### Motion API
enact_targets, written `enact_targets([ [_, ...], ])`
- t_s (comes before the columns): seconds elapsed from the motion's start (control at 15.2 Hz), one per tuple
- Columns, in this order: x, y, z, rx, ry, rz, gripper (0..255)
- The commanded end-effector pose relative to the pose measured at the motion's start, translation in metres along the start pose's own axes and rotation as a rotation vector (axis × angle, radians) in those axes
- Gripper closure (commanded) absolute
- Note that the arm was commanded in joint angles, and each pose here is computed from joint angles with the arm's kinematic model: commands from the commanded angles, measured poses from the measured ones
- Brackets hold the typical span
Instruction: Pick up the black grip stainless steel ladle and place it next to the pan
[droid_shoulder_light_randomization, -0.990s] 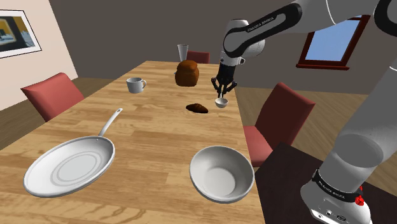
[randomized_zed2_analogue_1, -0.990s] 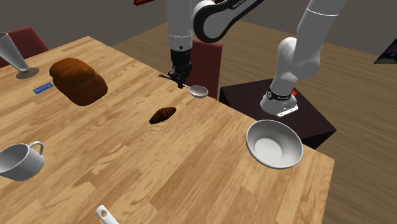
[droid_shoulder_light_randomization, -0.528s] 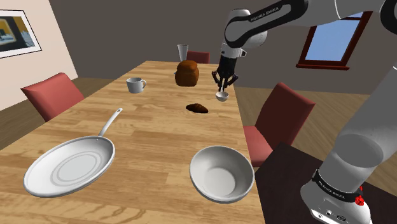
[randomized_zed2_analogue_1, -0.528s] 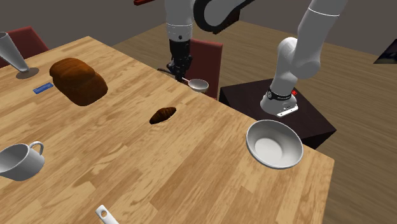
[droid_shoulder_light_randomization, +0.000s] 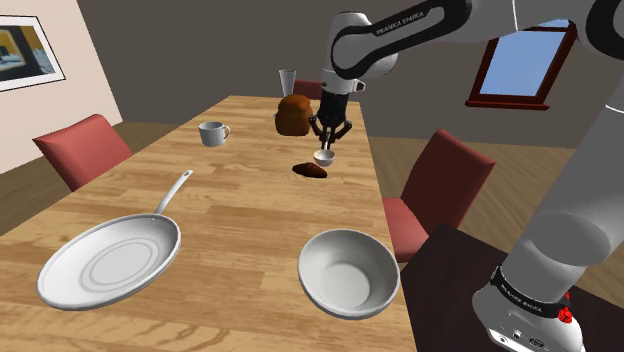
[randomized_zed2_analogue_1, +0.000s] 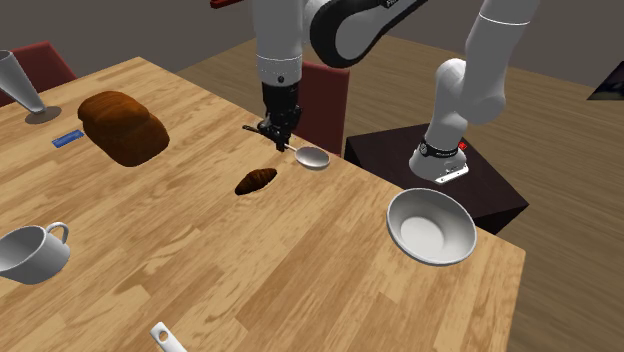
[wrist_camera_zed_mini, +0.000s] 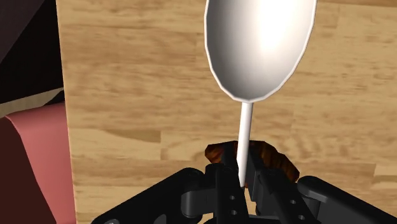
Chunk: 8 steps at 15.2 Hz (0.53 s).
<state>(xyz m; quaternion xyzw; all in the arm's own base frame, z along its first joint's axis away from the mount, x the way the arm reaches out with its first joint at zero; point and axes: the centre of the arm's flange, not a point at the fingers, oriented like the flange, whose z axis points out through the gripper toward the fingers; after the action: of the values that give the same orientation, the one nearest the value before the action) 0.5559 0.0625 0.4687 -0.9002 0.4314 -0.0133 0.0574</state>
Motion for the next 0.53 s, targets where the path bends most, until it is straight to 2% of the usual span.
enact_targets([
  [0.0, -0.018, -0.023, 0.0, 0.0, 0.0, 0.001, 255],
  [0.46, -0.074, -0.096, 0.01, 0.0, 0.0, 0.001, 255],
])
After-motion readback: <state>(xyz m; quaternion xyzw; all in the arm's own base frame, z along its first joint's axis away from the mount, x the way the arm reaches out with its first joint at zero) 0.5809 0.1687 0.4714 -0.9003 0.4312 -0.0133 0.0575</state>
